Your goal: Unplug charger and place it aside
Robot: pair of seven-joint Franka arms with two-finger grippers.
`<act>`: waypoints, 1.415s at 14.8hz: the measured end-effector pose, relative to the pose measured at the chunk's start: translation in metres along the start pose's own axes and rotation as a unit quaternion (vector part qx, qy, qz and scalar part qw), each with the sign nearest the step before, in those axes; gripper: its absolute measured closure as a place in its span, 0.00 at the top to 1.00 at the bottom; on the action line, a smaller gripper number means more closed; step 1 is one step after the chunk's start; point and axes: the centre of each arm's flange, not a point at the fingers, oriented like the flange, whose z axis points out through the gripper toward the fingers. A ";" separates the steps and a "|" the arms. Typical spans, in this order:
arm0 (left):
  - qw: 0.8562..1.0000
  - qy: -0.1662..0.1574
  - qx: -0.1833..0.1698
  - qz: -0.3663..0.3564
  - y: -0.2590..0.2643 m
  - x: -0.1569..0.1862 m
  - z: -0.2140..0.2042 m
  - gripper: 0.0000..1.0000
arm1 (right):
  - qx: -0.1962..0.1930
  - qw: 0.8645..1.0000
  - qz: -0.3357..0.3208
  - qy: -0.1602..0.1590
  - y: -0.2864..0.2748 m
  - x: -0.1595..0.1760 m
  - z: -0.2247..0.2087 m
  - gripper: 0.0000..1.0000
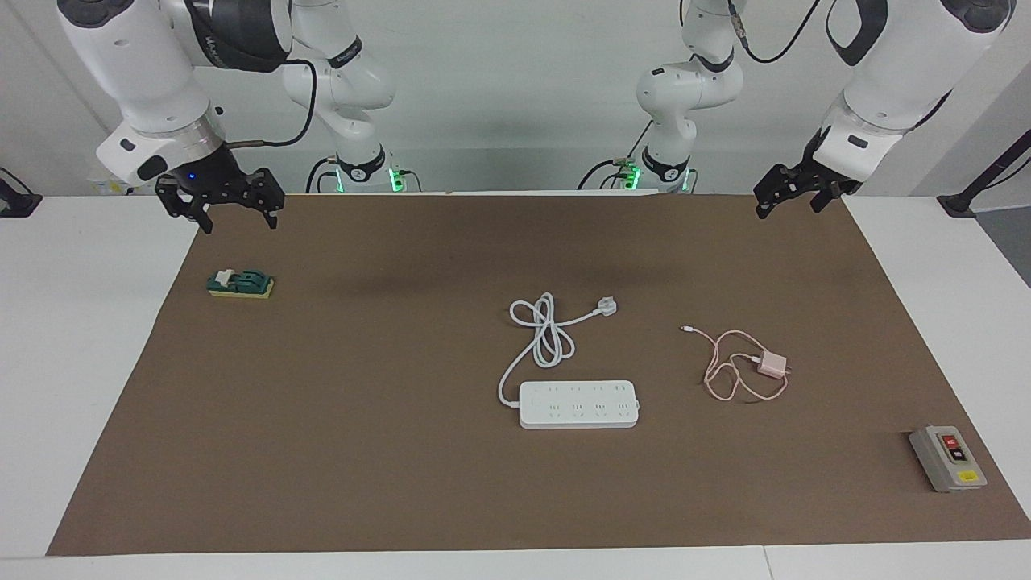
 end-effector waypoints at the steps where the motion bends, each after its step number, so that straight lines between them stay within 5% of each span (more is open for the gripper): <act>1: 1.000 -0.001 0.000 0.001 0.000 0.002 0.001 1.00 | 0.002 1.000 0.002 0.000 0.001 0.000 0.000 1.00; 21: 0.999 0.000 0.004 0.038 0.019 0.001 0.001 1.00 | 0.012 1.000 -0.002 -0.016 -0.007 -0.006 -0.004 1.00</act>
